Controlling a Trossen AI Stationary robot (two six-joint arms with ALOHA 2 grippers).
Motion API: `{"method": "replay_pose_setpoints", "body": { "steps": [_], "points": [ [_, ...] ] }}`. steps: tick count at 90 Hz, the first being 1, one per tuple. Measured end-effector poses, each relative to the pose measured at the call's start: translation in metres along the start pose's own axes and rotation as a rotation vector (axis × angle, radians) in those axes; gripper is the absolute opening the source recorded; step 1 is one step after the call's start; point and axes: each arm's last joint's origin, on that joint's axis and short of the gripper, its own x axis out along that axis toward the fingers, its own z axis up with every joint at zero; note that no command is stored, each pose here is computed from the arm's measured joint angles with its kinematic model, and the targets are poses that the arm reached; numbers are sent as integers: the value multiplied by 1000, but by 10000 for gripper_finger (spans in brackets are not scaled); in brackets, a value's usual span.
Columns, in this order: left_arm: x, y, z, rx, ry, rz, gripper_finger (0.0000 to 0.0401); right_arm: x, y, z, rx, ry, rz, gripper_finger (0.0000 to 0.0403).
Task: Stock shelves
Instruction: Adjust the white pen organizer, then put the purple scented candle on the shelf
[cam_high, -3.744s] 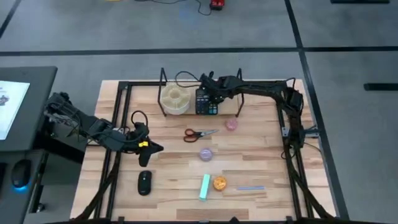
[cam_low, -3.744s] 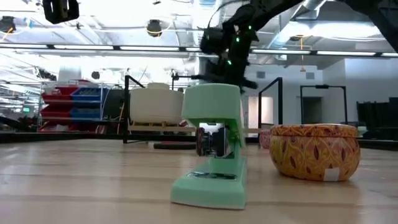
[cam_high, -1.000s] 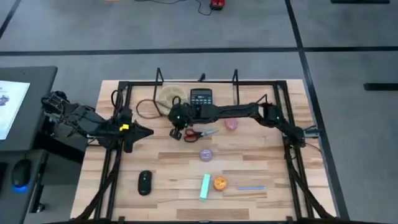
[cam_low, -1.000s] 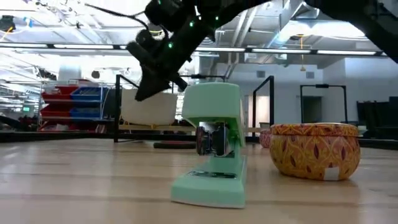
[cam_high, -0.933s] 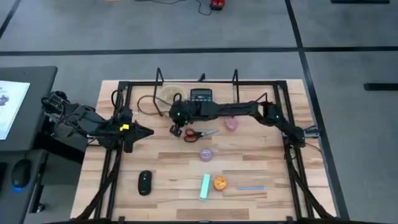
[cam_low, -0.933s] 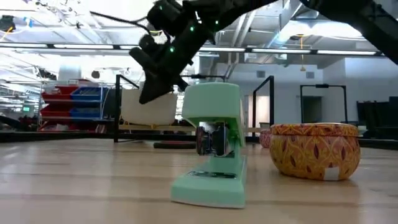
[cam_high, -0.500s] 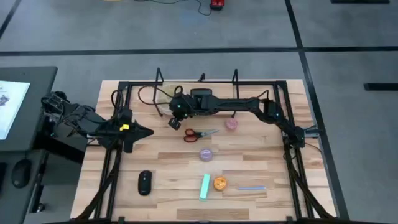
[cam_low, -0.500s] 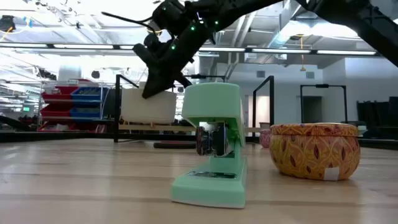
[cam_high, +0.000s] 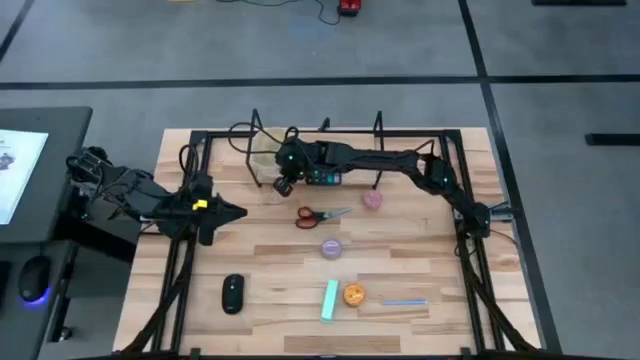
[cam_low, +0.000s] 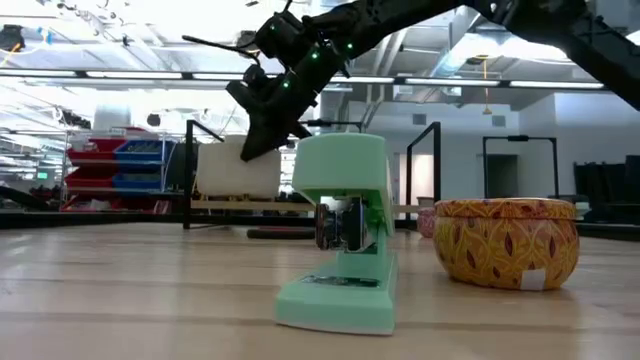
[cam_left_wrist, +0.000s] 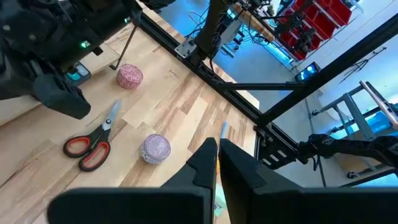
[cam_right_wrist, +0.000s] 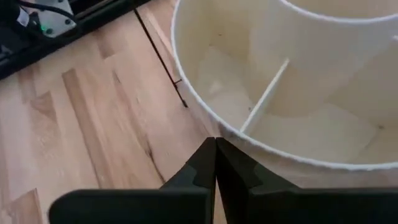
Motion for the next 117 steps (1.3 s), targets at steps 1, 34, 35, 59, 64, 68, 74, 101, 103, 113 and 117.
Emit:
{"method": "replay_pose_setpoints", "body": {
  "steps": [1,34,35,59,64,68,74,101,103,113,117],
  "points": [
    [0,0,0,-1,0,0,0,-1,1,0,-1,5,0,0],
    [0,0,0,26,-2,1,0,-106,24,12,-110,87,60,0],
    [0,0,0,28,-2,1,0,-111,25,12,-117,90,63,0],
    [4,-1,-3,101,11,15,0,-214,68,-32,-266,259,138,0],
    [5,-1,-4,116,16,20,0,-227,80,-52,-281,300,167,0],
    [7,-1,-5,127,20,23,0,-237,91,-69,-287,332,205,0],
    [9,-2,-7,141,27,29,0,-250,107,-98,-288,382,258,0],
    [24,-7,-18,172,73,54,0,-256,155,-186,-200,492,357,73],
    [26,-7,-19,177,78,56,0,-253,158,-187,-196,472,377,82],
    [32,-9,-24,202,108,60,0,-227,163,-186,-194,414,401,128],
    [35,-10,-27,208,120,61,0,-213,161,-183,-192,407,385,146]
  ]
}}
